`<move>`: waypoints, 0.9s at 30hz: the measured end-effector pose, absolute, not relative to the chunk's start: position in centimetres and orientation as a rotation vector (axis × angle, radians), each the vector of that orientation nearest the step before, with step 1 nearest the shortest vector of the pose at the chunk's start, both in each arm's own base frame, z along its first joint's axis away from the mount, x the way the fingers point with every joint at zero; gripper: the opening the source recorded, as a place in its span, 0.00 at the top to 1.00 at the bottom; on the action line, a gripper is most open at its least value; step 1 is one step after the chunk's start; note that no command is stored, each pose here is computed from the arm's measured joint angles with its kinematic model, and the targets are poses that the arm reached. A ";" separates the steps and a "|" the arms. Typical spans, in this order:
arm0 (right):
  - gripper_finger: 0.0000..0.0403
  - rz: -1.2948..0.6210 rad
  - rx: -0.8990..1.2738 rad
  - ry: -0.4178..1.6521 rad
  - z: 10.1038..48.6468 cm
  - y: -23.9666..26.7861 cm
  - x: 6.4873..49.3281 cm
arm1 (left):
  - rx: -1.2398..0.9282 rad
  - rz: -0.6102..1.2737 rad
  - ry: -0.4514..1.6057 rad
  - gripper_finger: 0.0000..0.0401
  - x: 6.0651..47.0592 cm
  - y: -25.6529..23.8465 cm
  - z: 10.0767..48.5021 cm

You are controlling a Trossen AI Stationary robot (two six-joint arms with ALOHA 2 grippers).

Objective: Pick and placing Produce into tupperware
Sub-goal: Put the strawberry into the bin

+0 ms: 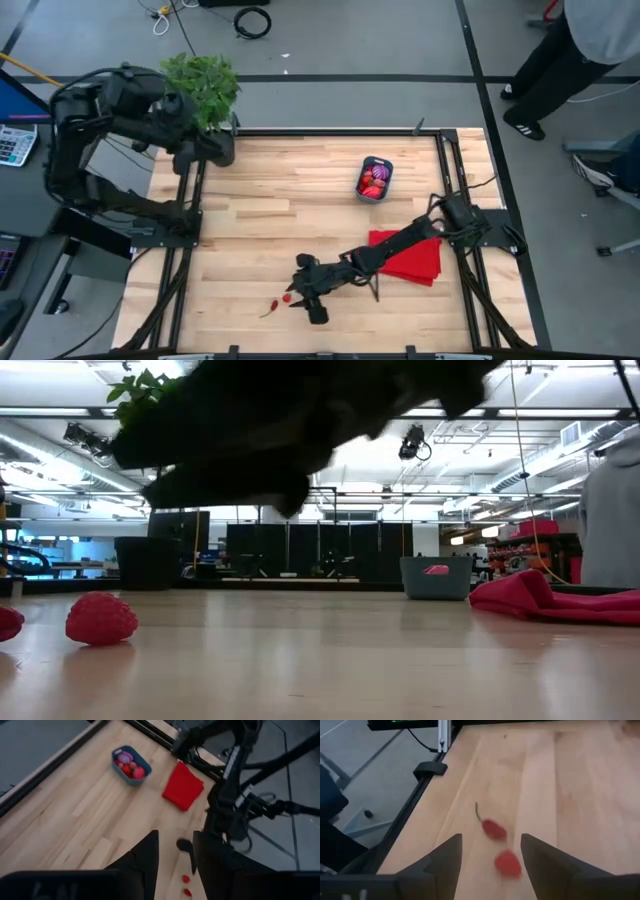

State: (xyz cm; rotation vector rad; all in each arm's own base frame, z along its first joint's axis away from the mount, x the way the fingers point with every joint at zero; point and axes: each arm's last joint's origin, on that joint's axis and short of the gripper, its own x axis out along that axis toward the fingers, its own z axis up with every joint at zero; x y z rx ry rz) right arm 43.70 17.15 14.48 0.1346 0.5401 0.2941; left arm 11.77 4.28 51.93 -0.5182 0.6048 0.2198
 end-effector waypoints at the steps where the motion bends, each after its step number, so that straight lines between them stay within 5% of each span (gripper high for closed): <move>1: 0.48 0.307 0.127 0.541 14.3 17.1 44.4 | -0.517 0.229 0.597 0.69 11.5 4.2 52.0; 10: 0.48 0.281 0.091 0.737 12.5 16.4 47.0 | -0.513 0.240 0.580 0.67 10.6 3.8 52.2; 27: 0.48 0.268 0.068 0.777 10.3 17.0 46.9 | -0.496 0.235 0.586 0.69 10.6 3.8 52.1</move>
